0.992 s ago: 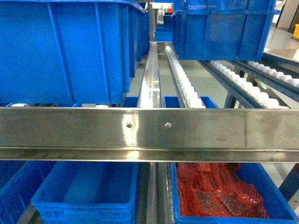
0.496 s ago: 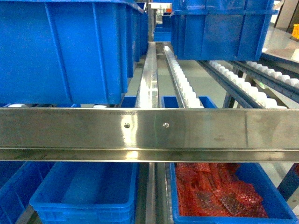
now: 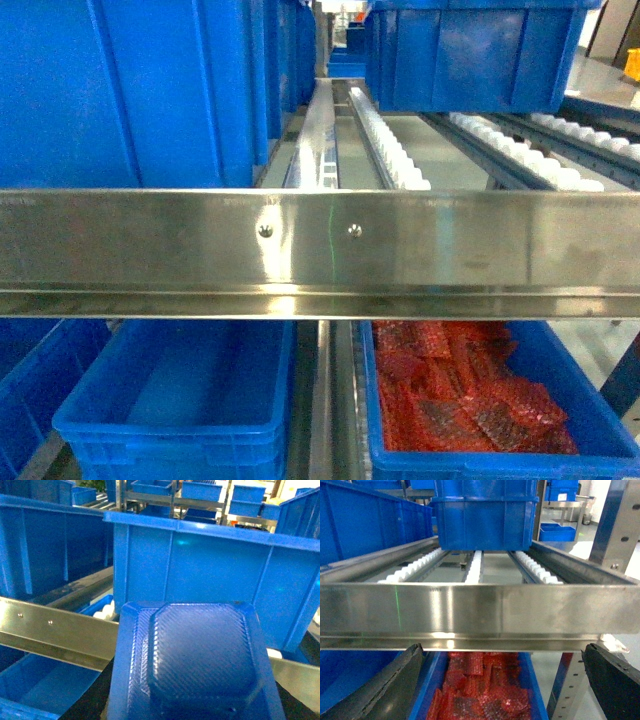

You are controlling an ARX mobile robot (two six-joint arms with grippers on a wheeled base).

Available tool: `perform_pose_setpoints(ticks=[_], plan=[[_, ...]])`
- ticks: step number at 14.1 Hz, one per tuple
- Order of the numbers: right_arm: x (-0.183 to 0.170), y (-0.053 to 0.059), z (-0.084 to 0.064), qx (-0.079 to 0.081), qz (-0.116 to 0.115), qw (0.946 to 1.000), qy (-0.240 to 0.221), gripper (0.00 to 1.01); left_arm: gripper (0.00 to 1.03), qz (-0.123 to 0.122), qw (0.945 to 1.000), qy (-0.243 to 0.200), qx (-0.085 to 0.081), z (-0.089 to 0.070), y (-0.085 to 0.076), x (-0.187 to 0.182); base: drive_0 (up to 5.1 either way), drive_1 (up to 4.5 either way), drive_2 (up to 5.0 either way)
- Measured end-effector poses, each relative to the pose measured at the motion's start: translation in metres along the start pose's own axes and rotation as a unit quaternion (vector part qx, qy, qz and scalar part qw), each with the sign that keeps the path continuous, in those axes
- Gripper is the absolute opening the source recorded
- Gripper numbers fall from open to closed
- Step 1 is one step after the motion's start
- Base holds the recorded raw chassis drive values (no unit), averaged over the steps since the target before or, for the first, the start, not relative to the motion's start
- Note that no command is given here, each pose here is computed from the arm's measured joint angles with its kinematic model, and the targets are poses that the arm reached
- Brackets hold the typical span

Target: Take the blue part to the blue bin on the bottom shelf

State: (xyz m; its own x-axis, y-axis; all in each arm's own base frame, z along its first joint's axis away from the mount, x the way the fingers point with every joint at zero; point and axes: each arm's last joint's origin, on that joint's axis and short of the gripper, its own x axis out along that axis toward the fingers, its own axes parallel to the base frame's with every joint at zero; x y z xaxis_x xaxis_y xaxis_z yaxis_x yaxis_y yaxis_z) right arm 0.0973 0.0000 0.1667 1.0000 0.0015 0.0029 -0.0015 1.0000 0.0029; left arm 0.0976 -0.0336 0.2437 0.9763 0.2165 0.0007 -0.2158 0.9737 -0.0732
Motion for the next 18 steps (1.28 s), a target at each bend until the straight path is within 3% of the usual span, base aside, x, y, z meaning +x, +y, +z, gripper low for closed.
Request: perform_pose_setpoints(ticks=[18], plan=[[0.0,0.0,0.0,0.0,-0.001,1.0,0.0,0.98,0.43,0.0,1.0,0.001,0.001,-0.0002,-0.0001,0.0001,0.0,0.0,0.0]])
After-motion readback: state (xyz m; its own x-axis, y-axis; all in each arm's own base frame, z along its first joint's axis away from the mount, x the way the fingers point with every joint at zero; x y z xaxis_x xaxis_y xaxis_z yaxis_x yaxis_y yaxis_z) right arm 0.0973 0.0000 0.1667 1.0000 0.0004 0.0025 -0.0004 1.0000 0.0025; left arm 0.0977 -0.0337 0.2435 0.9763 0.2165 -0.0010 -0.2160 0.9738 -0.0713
